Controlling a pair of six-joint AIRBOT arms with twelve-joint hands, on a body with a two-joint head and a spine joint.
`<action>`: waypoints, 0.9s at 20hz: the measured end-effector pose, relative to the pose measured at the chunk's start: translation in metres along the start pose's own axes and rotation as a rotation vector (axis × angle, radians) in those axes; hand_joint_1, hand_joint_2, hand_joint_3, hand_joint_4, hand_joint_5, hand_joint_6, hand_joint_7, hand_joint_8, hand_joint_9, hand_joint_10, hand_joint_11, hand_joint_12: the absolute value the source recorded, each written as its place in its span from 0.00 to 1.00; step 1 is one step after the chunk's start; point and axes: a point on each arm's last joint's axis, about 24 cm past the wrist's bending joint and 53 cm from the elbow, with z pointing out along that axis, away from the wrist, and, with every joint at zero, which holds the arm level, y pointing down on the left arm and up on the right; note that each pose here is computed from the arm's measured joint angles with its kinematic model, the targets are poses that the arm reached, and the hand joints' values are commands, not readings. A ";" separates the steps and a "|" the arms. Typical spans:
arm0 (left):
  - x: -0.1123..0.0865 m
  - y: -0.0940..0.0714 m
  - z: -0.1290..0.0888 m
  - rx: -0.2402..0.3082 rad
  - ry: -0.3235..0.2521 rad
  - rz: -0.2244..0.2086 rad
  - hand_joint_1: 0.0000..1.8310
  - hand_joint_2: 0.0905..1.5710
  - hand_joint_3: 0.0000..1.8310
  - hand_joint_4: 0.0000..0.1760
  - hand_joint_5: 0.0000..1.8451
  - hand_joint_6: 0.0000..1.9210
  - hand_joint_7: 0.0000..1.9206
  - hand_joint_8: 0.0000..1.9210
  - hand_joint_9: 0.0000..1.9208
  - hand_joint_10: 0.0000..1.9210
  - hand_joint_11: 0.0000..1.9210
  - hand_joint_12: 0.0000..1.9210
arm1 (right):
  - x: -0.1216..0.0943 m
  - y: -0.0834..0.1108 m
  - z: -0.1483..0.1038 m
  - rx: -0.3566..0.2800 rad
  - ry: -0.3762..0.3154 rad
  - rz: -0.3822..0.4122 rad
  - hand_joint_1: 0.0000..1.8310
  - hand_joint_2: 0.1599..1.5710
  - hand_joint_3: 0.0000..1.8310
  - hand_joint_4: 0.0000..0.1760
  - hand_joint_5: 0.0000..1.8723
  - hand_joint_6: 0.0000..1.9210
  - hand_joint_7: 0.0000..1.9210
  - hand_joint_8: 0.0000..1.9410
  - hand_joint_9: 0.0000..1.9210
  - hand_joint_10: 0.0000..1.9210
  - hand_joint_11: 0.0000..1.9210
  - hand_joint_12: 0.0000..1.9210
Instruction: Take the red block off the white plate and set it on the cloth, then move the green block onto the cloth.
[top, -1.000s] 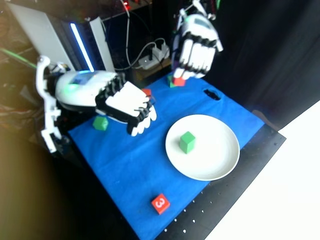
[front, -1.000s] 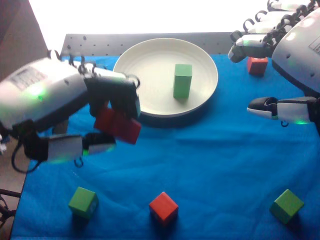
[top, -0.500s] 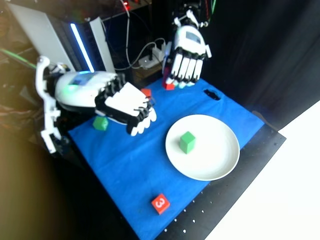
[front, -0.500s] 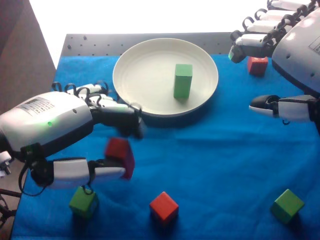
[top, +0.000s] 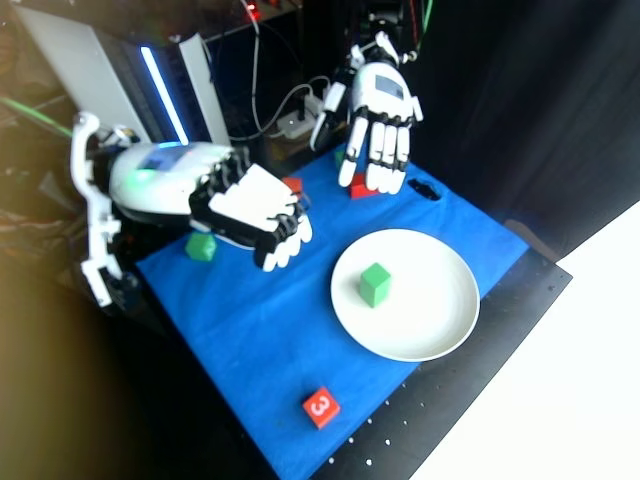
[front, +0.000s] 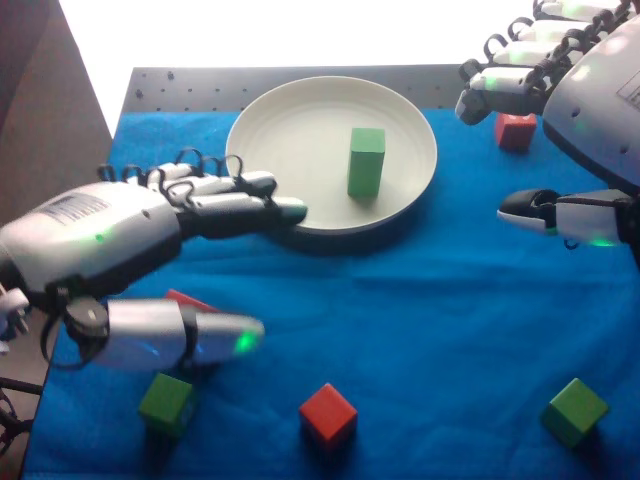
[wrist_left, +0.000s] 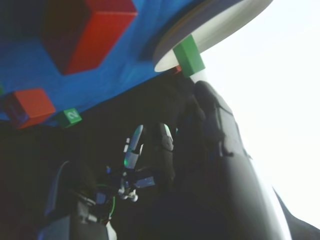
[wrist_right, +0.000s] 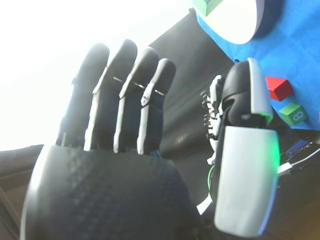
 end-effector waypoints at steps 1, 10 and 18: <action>-0.007 0.004 0.000 -0.008 -0.024 0.006 0.12 0.78 0.01 0.60 0.15 0.00 0.10 0.00 0.10 0.00 0.00 0.32 | 0.000 0.000 0.000 0.000 -0.001 0.000 0.55 0.52 0.02 0.00 0.31 0.38 0.31 0.50 0.27 0.62 0.17 0.87; -0.070 0.018 0.004 -0.094 -0.259 0.181 0.12 0.80 0.00 0.52 0.19 0.01 0.14 0.00 0.13 0.01 0.00 0.39 | 0.010 -0.016 0.014 0.017 -0.012 0.077 0.56 0.56 0.01 0.00 0.24 0.22 0.27 0.25 0.20 0.48 0.14 0.82; -0.088 0.041 -0.001 -0.190 -0.328 0.212 0.20 0.77 0.00 0.42 0.28 0.02 0.20 0.01 0.18 0.01 0.00 0.56 | 0.013 -0.034 0.066 0.031 -0.040 0.218 0.58 0.52 0.00 0.00 0.35 0.01 0.32 0.05 0.21 0.42 0.10 0.82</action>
